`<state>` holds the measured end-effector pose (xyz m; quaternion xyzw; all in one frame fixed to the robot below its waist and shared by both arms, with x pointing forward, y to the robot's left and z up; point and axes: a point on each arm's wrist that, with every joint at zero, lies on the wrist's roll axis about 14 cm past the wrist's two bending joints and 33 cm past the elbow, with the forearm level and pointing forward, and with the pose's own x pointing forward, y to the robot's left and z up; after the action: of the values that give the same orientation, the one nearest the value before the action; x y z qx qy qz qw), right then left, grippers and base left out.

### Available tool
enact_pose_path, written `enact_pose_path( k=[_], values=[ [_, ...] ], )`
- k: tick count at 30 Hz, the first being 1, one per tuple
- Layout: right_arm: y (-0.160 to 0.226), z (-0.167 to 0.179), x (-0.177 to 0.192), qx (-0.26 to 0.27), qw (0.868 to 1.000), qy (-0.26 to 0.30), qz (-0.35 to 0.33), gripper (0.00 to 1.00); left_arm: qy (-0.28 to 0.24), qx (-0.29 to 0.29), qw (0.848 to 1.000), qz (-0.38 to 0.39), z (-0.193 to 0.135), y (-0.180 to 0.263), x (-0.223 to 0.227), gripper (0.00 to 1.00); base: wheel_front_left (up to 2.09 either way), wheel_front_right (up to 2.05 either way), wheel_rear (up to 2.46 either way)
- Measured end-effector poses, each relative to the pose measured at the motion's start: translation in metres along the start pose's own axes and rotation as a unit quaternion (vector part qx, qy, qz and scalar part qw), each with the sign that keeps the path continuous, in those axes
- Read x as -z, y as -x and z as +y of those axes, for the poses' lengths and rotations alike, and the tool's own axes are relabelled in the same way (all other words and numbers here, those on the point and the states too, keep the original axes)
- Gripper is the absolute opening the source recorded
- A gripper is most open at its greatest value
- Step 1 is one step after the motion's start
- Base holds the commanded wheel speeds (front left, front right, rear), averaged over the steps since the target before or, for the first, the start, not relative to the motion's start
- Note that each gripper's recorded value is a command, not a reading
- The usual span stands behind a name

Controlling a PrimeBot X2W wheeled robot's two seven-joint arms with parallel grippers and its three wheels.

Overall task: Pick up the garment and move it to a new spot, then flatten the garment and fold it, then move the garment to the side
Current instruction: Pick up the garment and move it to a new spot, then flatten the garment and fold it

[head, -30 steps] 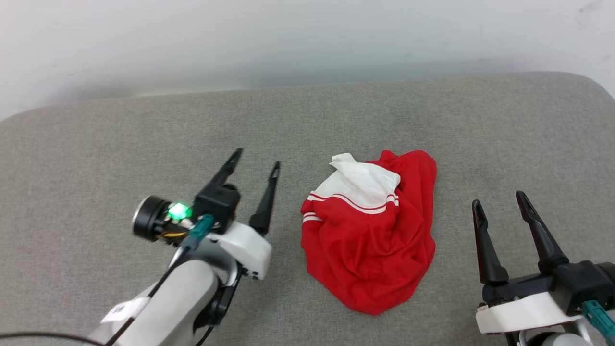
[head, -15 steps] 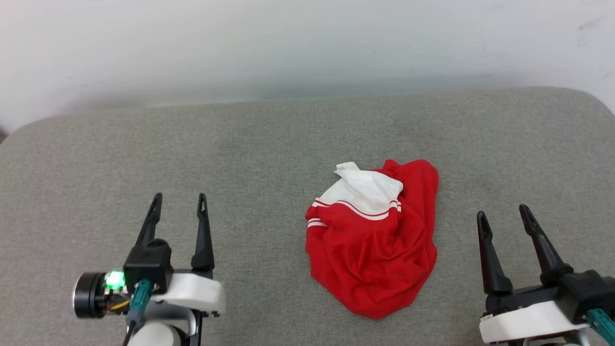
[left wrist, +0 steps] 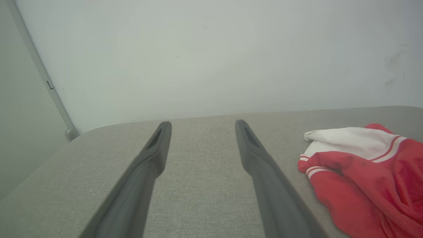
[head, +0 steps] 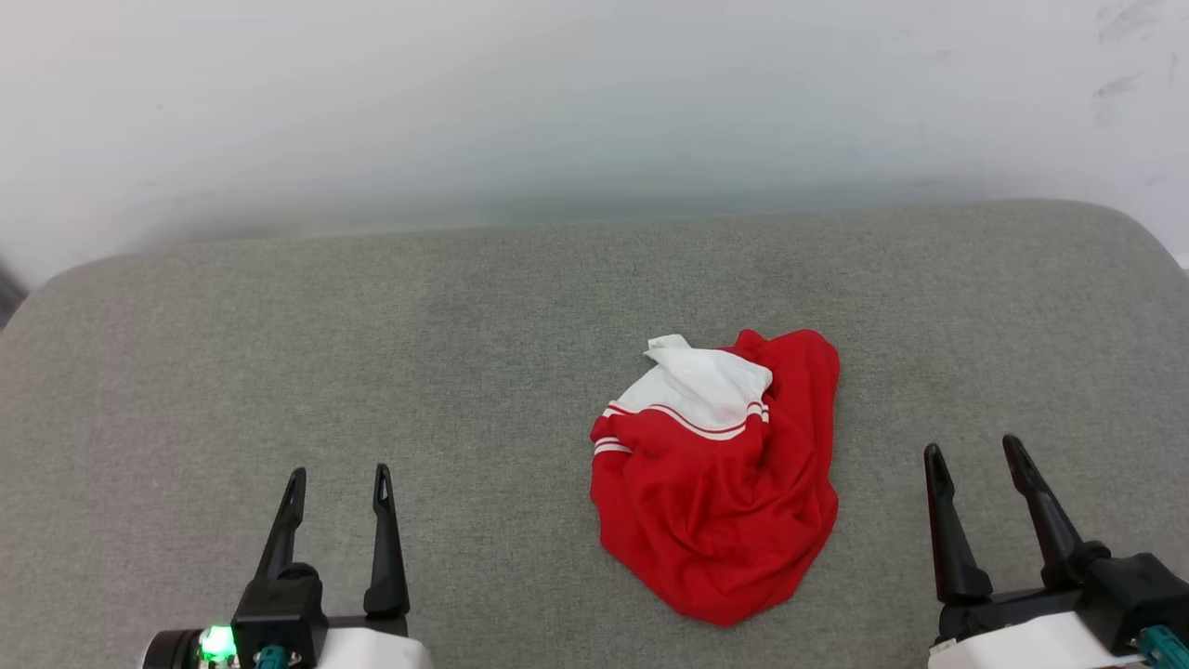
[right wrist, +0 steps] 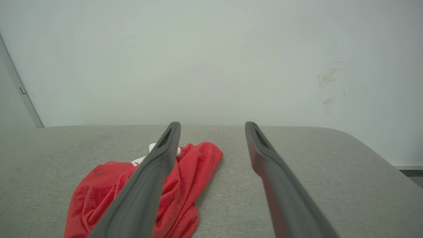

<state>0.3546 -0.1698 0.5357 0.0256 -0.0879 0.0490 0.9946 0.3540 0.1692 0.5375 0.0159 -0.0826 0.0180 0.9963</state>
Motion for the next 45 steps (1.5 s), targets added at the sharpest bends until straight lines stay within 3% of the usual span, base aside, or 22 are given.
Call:
enact_pose_path(
  k=[30, 45],
  values=[
    [0.017, 0.006, 0.009, -0.002, 1.000, -0.024, 0.017, 1.00, 0.007, -0.002, 1.000, 0.020, 0.003, 0.020, 0.014, 1.00, 0.00, 0.00, 0.00],
    [-0.005, 0.010, 0.003, -0.013, 1.000, -0.007, 0.003, 1.00, -0.033, 0.120, 0.989, -0.080, -0.028, -0.101, -0.044, 1.00, 0.00, 0.00, 0.00]
  ],
)
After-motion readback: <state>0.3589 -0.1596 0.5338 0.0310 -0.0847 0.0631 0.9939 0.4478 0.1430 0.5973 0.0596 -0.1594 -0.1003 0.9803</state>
